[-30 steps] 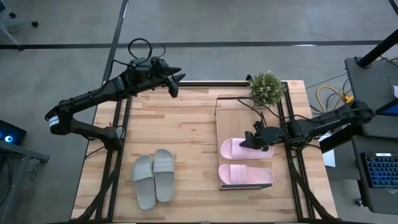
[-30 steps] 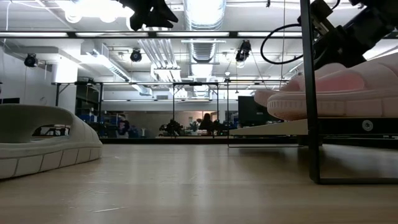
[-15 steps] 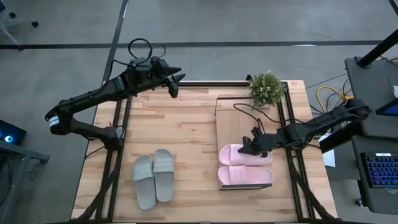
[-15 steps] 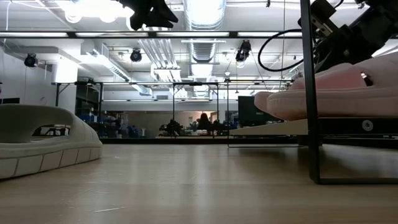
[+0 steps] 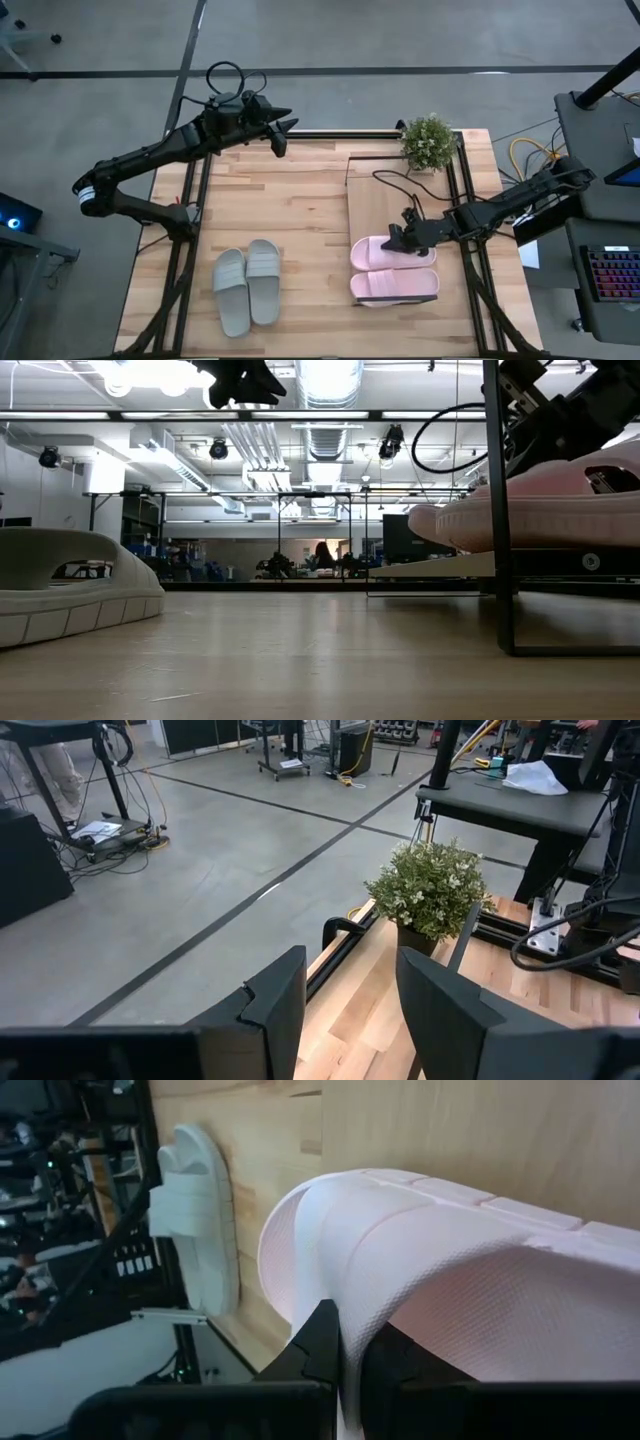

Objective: Pick and place slides into the shelf
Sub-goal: Put the pink slide on the shelf

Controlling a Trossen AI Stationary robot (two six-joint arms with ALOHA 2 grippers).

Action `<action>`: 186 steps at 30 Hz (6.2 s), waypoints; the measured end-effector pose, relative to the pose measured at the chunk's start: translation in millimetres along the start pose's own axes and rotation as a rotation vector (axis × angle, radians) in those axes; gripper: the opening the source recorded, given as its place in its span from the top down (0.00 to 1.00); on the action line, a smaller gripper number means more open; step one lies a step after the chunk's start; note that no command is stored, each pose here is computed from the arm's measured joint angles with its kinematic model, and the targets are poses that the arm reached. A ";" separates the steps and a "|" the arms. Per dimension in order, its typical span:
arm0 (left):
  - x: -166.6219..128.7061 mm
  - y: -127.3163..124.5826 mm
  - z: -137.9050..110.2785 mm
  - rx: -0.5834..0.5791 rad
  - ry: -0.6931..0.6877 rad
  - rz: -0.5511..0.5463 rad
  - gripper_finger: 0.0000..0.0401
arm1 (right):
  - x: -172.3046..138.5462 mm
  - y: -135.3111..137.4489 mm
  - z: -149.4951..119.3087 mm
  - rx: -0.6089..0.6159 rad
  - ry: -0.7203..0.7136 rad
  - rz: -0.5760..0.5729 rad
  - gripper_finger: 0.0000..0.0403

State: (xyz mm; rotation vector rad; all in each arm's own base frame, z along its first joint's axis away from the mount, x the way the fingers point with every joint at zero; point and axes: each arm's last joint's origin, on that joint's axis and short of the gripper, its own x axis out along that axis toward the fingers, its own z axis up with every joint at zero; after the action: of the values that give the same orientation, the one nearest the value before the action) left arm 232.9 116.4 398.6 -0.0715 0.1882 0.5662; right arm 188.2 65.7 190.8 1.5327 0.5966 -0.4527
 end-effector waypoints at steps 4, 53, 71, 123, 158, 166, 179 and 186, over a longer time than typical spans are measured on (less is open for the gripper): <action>0.0 0.0 0.0 -0.001 0.000 0.000 0.65 | -0.2 -0.9 0.5 -0.032 -0.002 -0.006 0.98; 0.0 -0.1 0.0 -0.006 0.000 -0.001 0.65 | 0.5 -0.1 -1.7 0.044 0.047 0.027 0.68; 0.0 -0.1 0.0 -0.006 0.000 -0.001 0.65 | -40.4 44.6 2.7 -0.234 -0.161 0.276 0.45; 0.1 -0.5 -0.3 -0.006 0.003 -0.011 0.65 | -43.2 6.5 8.6 -0.291 -0.172 -0.310 0.45; 0.1 -0.6 -0.3 -0.006 0.003 -0.011 0.65 | -41.1 -23.1 23.9 -0.215 -0.113 -0.585 0.98; 0.1 -0.6 -0.4 -0.006 0.004 -0.011 0.65 | -41.6 -21.6 21.8 -0.203 -0.056 -0.581 0.98; 0.1 -0.6 -0.4 -0.005 0.004 -0.012 0.65 | -45.6 -20.0 12.5 -0.277 -0.010 -0.561 0.98; 0.1 -0.8 -0.4 -0.005 0.004 -0.016 0.65 | -52.1 12.9 17.6 -0.405 -0.186 -0.402 0.98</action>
State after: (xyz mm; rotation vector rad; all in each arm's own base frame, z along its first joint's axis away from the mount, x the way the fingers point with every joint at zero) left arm 233.3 115.7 398.2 -0.0789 0.1900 0.5508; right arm 156.8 43.4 232.1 0.9727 0.7986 -0.7233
